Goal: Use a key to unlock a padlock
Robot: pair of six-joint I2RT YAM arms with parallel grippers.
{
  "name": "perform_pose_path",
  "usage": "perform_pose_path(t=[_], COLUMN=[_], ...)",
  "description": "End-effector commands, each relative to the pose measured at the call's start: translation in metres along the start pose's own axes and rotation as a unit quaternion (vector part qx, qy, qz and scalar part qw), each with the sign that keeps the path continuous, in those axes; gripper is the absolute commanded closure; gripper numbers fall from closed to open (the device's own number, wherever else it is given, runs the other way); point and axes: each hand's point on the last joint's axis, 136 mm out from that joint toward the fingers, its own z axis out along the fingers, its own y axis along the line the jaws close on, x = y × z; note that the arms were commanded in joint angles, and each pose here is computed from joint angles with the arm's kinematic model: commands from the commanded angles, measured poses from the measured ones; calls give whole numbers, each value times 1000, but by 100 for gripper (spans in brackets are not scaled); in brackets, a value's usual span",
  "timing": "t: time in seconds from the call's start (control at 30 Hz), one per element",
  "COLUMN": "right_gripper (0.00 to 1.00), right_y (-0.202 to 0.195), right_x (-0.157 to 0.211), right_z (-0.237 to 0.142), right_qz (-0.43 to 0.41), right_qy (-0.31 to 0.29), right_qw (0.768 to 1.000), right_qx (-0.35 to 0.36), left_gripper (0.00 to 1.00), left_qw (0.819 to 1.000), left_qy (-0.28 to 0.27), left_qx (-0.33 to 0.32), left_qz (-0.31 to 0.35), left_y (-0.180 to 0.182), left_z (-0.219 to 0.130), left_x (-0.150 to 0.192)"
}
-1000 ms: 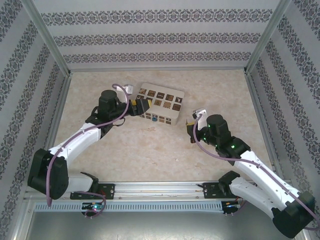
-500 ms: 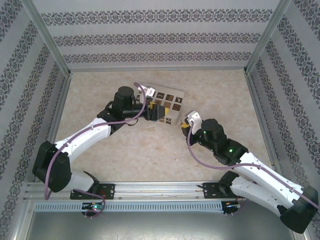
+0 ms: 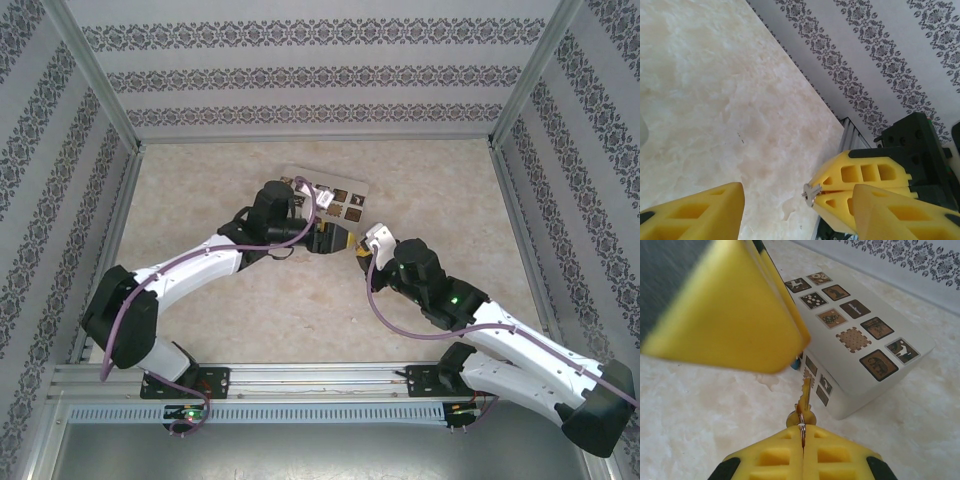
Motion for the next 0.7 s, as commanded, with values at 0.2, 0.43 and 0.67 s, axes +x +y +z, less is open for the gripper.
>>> perform_pose_path(t=[0.2, 0.43, 0.67], right_gripper=[100, 100, 100], right_y=[0, -1, -1], right_x=[-25, -26, -25], right_z=[-4, -3, -2], right_qz=[-14, -16, -17], right_qy=[-35, -35, -33], right_qw=[999, 999, 999], right_qx=[11, 13, 16], left_gripper=[52, 66, 81], left_qw=[999, 999, 999], left_qy=[7, 9, 6], left_qx=[35, 35, 34], left_qz=[9, 10, 8], left_y=[-19, -19, -18], left_z=[16, 19, 20], left_x=[-4, -4, -5])
